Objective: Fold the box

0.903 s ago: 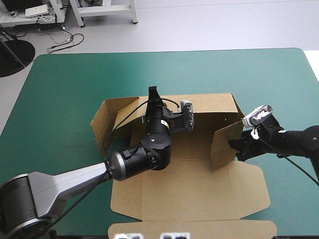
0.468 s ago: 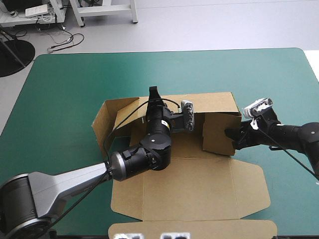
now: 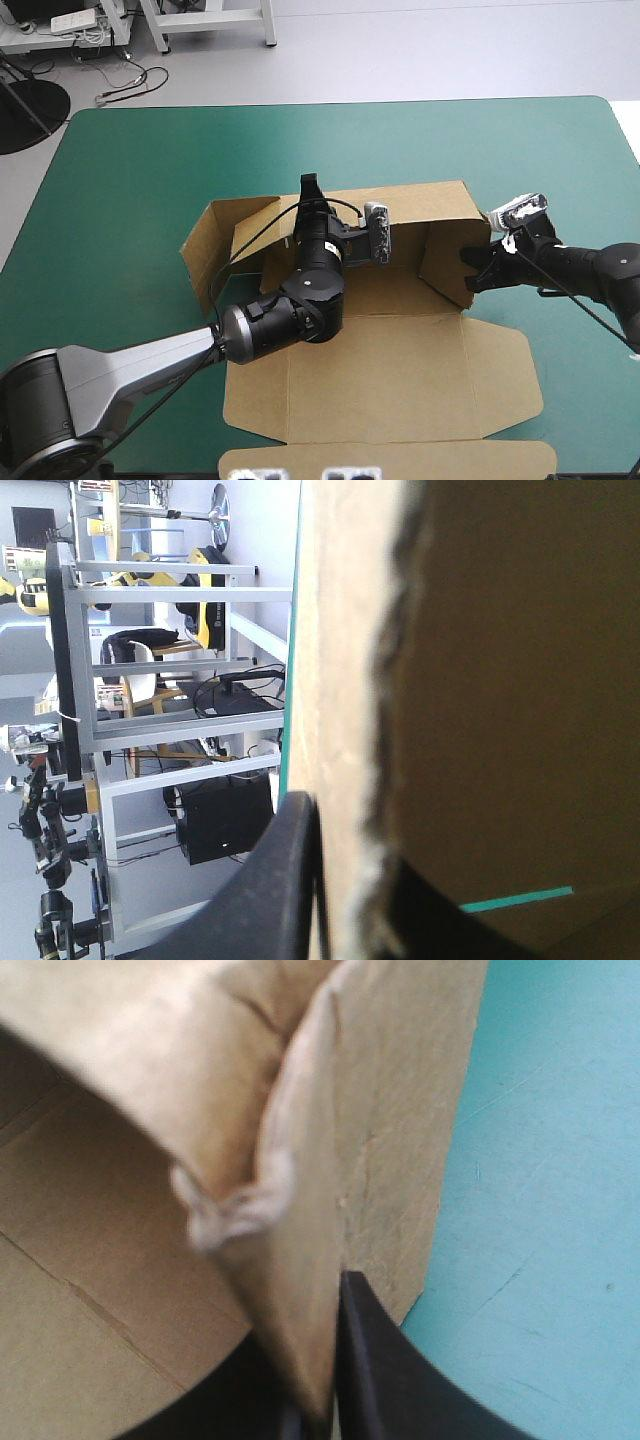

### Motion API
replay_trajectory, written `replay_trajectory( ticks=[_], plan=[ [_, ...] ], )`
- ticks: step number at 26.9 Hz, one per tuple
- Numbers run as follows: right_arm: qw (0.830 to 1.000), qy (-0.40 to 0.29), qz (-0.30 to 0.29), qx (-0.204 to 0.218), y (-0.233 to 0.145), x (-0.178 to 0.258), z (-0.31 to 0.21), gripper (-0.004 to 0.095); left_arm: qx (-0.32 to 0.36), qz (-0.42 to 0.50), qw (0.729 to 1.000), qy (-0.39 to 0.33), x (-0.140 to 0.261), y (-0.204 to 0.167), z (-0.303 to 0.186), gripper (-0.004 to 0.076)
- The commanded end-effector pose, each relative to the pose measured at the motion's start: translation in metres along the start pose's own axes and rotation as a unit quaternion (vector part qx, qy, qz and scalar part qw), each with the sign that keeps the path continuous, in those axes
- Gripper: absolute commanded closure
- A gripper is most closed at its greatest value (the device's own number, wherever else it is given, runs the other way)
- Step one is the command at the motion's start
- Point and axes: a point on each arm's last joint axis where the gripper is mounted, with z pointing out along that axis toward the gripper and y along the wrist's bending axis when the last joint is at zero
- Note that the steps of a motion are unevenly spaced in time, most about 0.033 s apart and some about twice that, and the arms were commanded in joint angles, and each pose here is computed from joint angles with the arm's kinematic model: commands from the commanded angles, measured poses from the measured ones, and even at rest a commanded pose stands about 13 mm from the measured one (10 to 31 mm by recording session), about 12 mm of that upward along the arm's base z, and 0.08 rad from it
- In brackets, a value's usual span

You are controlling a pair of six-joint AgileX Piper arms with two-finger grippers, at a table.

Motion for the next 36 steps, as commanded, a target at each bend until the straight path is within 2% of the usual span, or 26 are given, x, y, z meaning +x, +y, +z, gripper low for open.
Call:
replay_trajectory(
  ticks=[1,2,7,9,10,20,27,31,33,35,36],
  plan=[
    [1.0,-0.026,-0.001,-0.008,0.003,-0.011,-0.007,0.0908,-0.004,-0.022,0.999,-0.04,-0.006,0.012,-0.013,0.0603],
    [1.0,-0.024,-0.002,-0.009,0.004,-0.011,-0.007,0.0908,-0.005,-0.021,0.999,-0.04,-0.006,0.012,-0.013,0.0561],
    [1.0,-0.015,-0.004,-0.016,0.005,-0.009,-0.007,0.0908,-0.015,-0.013,0.999,-0.043,-0.007,0.013,-0.013,0.0224],
    [1.0,-0.012,-0.004,-0.017,0.005,-0.009,-0.006,0.0908,-0.026,-0.005,0.999,-0.048,-0.008,0.015,-0.013,0.0161],
    [1.0,-0.011,-0.003,-0.018,0.005,-0.008,-0.006,0.0908,-0.03,-0.005,0.998,-0.048,-0.008,0.016,-0.013,0.0154],
    [1.0,-0.003,-0.003,-0.017,0.005,-0.007,-0.006,0.0908,-0.045,0.012,0.997,-0.057,-0.015,0.013,-0.025,0.0226],
    [1.0,0.018,-0.003,-0.008,0.004,-0.003,-0.006,0.0908,-0.085,0.017,0.991,-0.106,-0.028,0.016,-0.068,0.0274],
    [1.0,0.019,-0.003,-0.001,0.002,-0.003,-0.006,0.0908,-0.096,-0.005,0.983,-0.154,-0.029,0.026,-0.103,0.0295],
    [1.0,0.019,-0.003,0.001,0.002,-0.003,-0.006,0.0908,-0.109,-0.043,0.977,-0.176,-0.023,0.04,-0.117,0.0331],
    [1.0,0.018,-0.003,0.003,0.001,-0.003,-0.006,0.0908,-0.137,-0.086,0.968,-0.191,-0.015,0.062,-0.125,0.0493],
    [1.0,0.018,0.001,0.003,0.001,-0.003,-0.006,0.0908,-0.162,-0.112,0.96,-0.199,-0.009,0.081,-0.128,0.0668]
  ],
)
